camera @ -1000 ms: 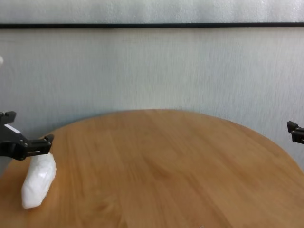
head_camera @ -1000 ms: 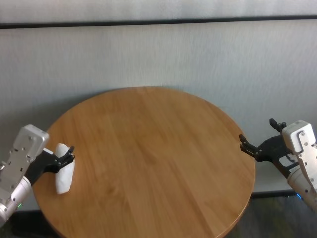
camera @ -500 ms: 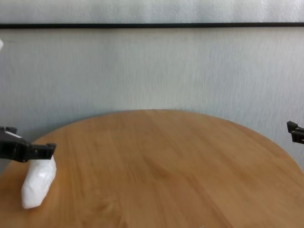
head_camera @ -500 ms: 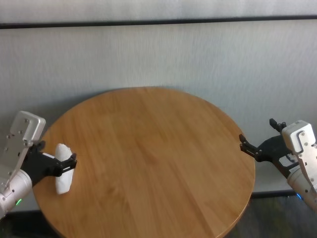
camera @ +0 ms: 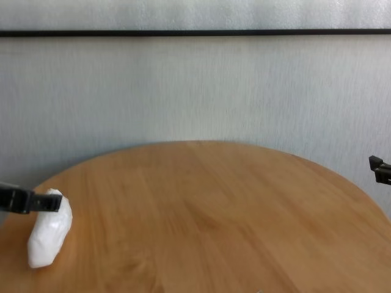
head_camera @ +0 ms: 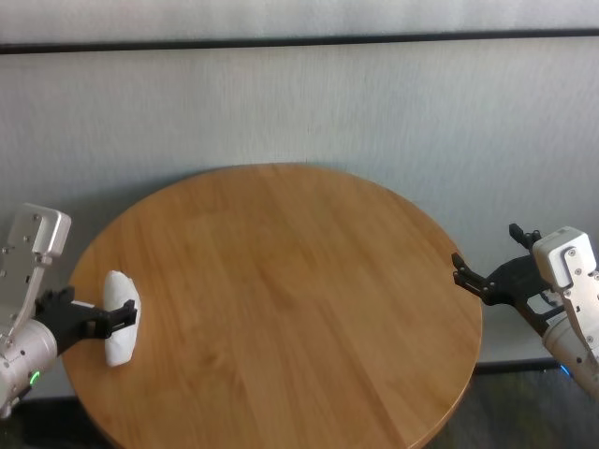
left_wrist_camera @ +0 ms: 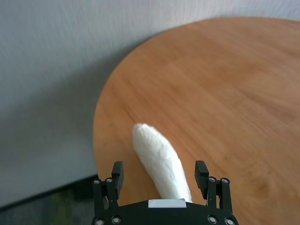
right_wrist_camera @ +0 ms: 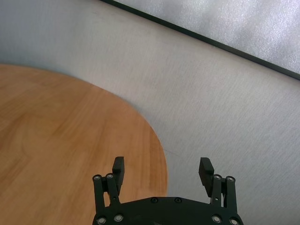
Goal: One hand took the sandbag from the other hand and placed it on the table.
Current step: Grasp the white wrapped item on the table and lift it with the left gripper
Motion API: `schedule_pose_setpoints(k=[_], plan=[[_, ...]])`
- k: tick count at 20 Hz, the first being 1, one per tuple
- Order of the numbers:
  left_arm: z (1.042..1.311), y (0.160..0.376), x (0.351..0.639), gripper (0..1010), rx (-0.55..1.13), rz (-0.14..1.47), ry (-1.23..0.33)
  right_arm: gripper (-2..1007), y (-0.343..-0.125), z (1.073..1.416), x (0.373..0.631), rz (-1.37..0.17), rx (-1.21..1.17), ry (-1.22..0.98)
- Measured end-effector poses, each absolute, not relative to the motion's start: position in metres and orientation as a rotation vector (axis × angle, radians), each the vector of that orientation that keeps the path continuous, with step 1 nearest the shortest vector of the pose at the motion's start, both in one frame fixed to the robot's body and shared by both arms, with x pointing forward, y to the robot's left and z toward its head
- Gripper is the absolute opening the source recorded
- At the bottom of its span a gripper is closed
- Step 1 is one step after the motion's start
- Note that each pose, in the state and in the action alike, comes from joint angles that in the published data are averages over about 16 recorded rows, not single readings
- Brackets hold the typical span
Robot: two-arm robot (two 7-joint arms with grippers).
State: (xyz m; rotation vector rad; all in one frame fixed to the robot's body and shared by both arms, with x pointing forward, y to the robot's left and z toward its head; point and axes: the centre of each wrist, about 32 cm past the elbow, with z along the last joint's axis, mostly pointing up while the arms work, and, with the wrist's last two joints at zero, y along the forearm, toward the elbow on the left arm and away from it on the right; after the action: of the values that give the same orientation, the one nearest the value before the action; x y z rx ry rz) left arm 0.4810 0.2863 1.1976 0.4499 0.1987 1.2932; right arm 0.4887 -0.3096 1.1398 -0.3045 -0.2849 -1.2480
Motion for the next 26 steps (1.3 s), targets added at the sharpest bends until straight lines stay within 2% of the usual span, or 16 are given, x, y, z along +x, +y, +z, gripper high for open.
schedule_pose_setpoints(k=[10, 26], plan=[[1.204, 0.274, 0.486, 1000, 0.475, 1.342, 0.305, 1001, -0.310, 1.140, 0.489, -1.248, -0.304, -0.285], [1.190, 0.258, 0.501, 1000, 0.510, 1.370, 0.316, 1001, -0.310, 1.140, 0.489, -1.248, -0.304, -0.285]])
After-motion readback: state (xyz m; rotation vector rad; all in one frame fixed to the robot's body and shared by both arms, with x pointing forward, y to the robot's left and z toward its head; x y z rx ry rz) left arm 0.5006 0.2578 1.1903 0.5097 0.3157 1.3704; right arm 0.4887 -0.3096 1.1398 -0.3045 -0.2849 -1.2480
